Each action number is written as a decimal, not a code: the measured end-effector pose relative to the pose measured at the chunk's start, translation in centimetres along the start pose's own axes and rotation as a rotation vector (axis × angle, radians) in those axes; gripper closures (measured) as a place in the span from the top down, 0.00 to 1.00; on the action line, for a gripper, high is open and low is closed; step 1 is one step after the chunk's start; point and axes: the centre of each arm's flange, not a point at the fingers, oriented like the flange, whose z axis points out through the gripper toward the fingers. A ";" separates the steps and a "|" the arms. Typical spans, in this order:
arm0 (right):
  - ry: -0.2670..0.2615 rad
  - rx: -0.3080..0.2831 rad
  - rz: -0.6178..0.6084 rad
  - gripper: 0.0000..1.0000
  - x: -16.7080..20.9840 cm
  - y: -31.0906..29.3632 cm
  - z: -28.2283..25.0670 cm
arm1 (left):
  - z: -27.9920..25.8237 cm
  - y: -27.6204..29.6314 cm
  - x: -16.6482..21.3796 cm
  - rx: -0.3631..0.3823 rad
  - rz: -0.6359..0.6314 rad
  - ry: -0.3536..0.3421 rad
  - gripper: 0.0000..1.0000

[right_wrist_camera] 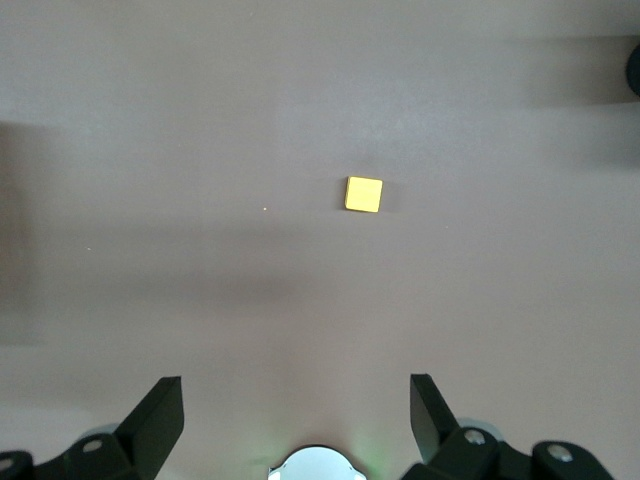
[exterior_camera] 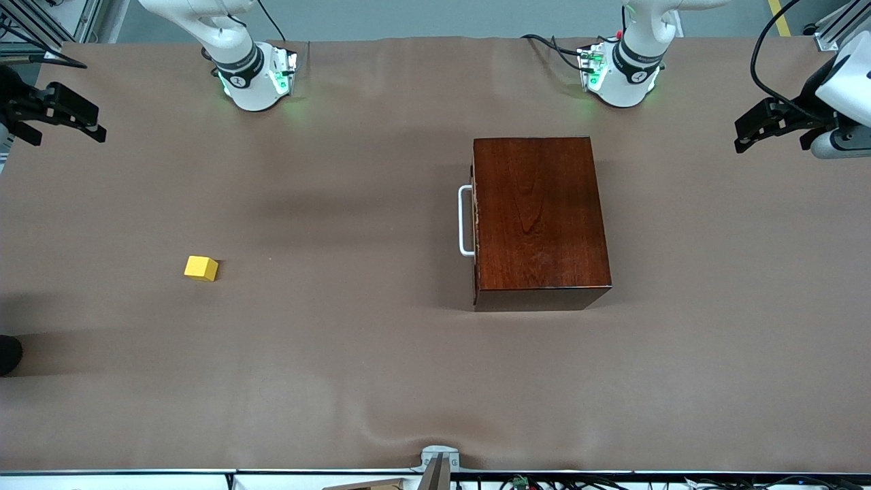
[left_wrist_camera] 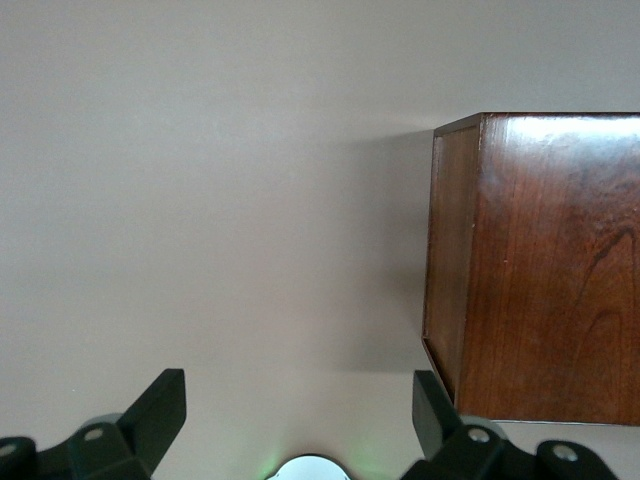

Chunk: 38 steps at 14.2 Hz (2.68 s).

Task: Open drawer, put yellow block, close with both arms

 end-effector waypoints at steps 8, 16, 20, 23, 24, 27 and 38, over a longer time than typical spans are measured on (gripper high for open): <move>0.000 0.000 0.001 1.00 0.0 0.0 0.0 | -0.1 4.4 0.0 0.006 0.081 0.006 1.00; -0.001 0.001 0.004 1.00 0.0 0.2 0.0 | 5.4 27.4 -0.7 0.041 0.119 -0.046 1.00; -0.001 0.001 0.004 1.00 0.0 0.2 0.0 | 11.0 37.6 -0.7 0.047 0.069 -0.063 1.00; -0.001 0.001 0.005 1.00 0.0 0.2 0.1 | 15.5 42.5 -0.4 0.087 0.042 -0.040 1.00; -0.001 0.001 0.005 1.00 0.0 0.2 0.1 | 16.9 44.3 -0.8 0.115 0.035 -0.016 1.00; -0.001 0.001 0.005 1.00 0.0 0.2 0.1 | 20.4 50.0 -3.4 0.174 0.026 0.054 1.00; -0.003 0.002 0.014 1.00 0.0 0.7 0.1 | 30.3 53.7 -4.3 0.251 0.031 0.035 1.00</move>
